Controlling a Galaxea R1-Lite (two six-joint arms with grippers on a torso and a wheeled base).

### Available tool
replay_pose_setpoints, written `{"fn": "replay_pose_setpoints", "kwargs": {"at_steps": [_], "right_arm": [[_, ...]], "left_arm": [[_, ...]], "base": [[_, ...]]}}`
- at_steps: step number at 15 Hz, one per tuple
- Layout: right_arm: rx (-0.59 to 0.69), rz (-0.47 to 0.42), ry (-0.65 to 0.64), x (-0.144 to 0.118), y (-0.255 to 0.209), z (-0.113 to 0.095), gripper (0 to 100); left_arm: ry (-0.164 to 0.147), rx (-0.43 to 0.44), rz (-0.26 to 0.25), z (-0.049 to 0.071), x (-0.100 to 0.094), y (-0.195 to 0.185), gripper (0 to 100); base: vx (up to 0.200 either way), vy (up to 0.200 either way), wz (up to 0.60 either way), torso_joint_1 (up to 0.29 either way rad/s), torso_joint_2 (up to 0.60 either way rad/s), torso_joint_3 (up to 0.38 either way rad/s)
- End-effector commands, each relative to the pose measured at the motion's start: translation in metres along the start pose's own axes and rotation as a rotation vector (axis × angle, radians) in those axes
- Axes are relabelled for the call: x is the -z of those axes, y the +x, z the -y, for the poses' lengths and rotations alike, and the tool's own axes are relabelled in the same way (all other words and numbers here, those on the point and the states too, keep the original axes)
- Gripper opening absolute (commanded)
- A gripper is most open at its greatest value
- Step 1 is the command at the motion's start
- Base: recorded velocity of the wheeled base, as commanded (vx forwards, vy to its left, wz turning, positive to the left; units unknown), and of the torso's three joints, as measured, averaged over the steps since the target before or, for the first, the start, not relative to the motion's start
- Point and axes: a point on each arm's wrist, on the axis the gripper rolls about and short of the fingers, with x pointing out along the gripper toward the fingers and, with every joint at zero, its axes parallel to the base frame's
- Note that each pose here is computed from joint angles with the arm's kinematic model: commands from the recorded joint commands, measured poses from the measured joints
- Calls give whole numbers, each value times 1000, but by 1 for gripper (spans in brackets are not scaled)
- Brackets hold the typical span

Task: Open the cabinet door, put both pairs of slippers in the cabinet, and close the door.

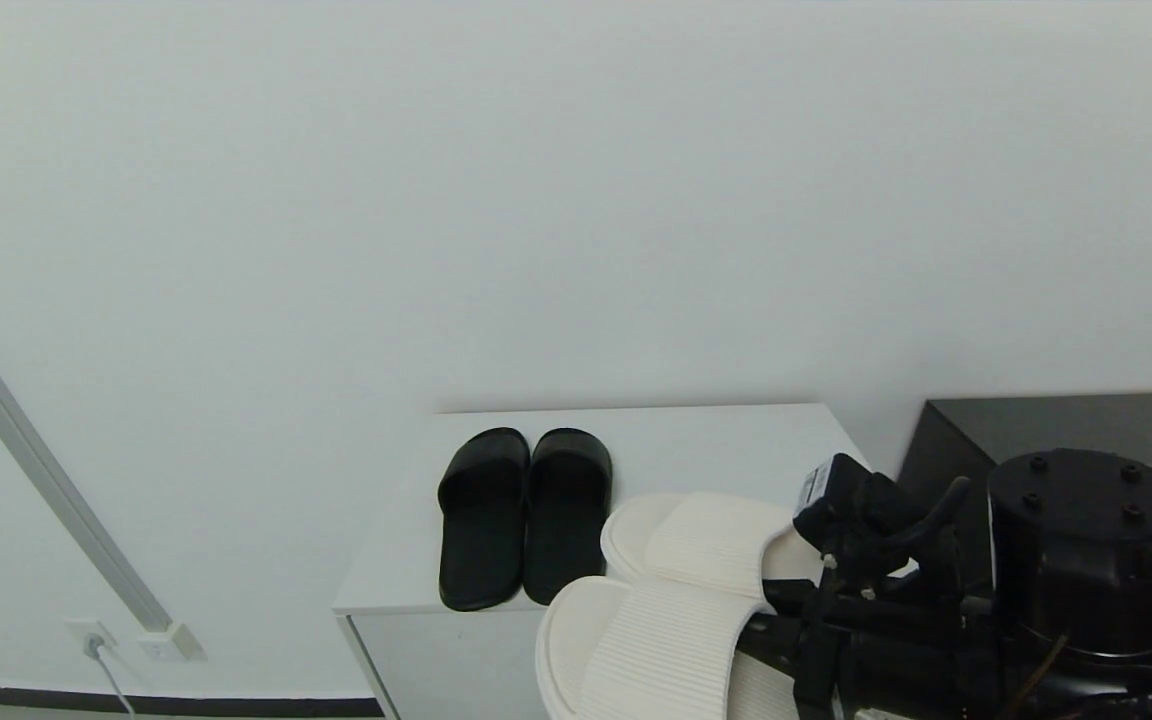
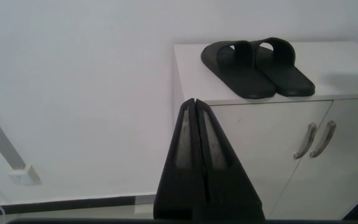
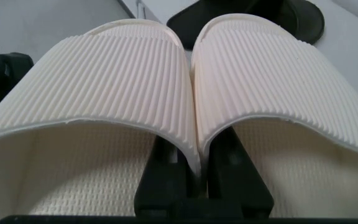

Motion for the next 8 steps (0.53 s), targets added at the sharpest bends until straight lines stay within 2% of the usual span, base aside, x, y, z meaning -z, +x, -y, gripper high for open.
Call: {"fn": "replay_pose_setpoints", "kwargs": {"at_steps": [1,3,8], "right_arm": [[-3,1,0,0,-2,-1,0],[-3,0,0,1,-2,-1,0],[-12,-13,3,5,-3,-1,0]], "left_arm": [[0,-1,0,0,0,0,0],[0,1,0,0,0,0,0],[0,1,0,0,0,0,0]], "base": [[0,0,0,0,0,0],[0,0,0,0,0,0],[-200,0,0,6,5,4]]}}
